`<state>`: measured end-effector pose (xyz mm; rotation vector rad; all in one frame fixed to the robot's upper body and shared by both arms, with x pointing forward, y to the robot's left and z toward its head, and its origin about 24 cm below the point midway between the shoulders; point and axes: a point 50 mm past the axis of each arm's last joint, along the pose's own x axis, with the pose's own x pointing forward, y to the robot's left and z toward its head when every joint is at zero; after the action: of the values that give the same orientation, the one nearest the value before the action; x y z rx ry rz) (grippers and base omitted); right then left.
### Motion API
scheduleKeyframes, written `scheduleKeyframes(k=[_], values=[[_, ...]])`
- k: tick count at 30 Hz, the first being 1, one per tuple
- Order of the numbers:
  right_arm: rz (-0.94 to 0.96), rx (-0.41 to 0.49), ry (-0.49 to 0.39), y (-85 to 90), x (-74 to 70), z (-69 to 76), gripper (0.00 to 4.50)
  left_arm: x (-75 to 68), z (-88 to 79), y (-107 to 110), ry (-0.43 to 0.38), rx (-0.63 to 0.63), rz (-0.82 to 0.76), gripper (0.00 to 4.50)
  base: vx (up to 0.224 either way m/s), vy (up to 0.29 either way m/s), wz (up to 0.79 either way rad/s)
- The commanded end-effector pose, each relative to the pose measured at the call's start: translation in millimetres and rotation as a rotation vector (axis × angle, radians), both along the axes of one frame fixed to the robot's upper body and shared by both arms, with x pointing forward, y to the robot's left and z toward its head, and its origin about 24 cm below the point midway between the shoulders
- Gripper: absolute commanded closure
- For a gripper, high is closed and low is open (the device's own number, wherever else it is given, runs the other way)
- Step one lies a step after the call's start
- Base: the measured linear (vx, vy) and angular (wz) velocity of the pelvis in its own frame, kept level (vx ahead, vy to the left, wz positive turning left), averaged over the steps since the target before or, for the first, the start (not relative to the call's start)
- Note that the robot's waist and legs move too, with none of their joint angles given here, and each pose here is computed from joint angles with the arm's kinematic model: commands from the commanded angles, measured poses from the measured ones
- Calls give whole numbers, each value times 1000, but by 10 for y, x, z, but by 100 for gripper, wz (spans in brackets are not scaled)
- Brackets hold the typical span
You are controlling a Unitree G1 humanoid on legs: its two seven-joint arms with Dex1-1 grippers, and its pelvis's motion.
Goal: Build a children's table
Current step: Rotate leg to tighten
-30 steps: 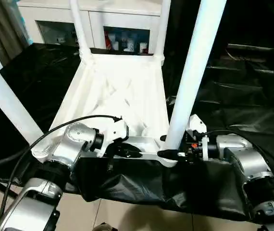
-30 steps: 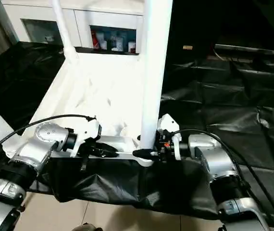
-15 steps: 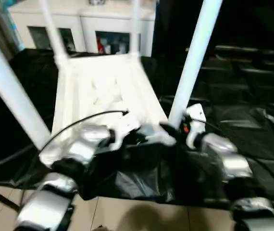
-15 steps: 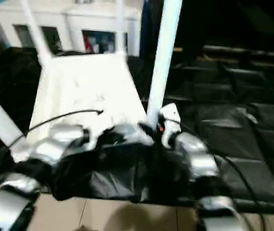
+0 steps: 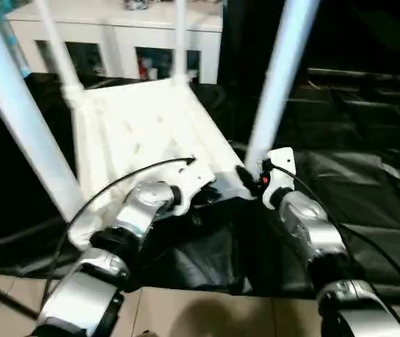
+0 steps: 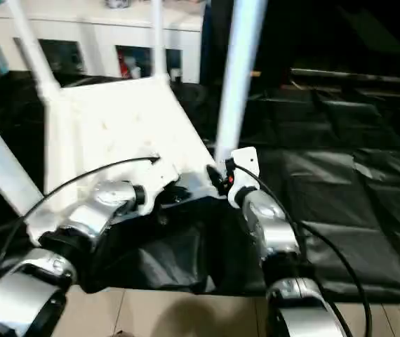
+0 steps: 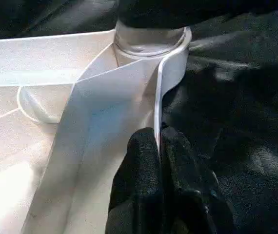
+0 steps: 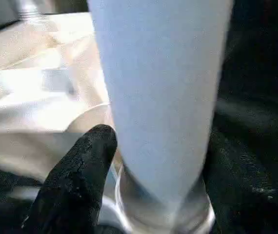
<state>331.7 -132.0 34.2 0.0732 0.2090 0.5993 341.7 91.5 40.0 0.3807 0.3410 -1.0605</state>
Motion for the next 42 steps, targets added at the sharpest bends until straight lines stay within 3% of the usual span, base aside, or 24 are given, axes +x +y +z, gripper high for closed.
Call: scheduleKeyframes(k=[1,7,8,13,22,24,30,37,42], values=[[349,35,80,576,-230,-143,168,44,174,-148,-72,-103,1,450,0,0,0],[484,0,66,343,-280,-81,168,-48,140,-13,-23,-77,-135,450,0,0,0],[558,-13,69,212,-313,-30,168,-117,130,66,8,-71,-227,450,0,0,0],[682,-59,87,32,-370,46,168,-250,95,205,78,-49,-368,450,31,-9,0],[749,-101,121,-77,-397,65,168,-270,135,235,92,-65,-396,450,0,0,0],[763,-96,131,-84,-407,69,201,-268,139,246,93,-66,-396,450,0,0,0],[775,-76,148,-79,-453,48,230,-255,135,216,75,-73,-363,450,0,0,0],[608,-75,149,-51,-402,-59,240,-131,111,142,12,-55,-216,450,0,0,0],[189,-73,178,19,-232,-275,248,62,164,-45,-54,-72,-4,450,0,0,0]])
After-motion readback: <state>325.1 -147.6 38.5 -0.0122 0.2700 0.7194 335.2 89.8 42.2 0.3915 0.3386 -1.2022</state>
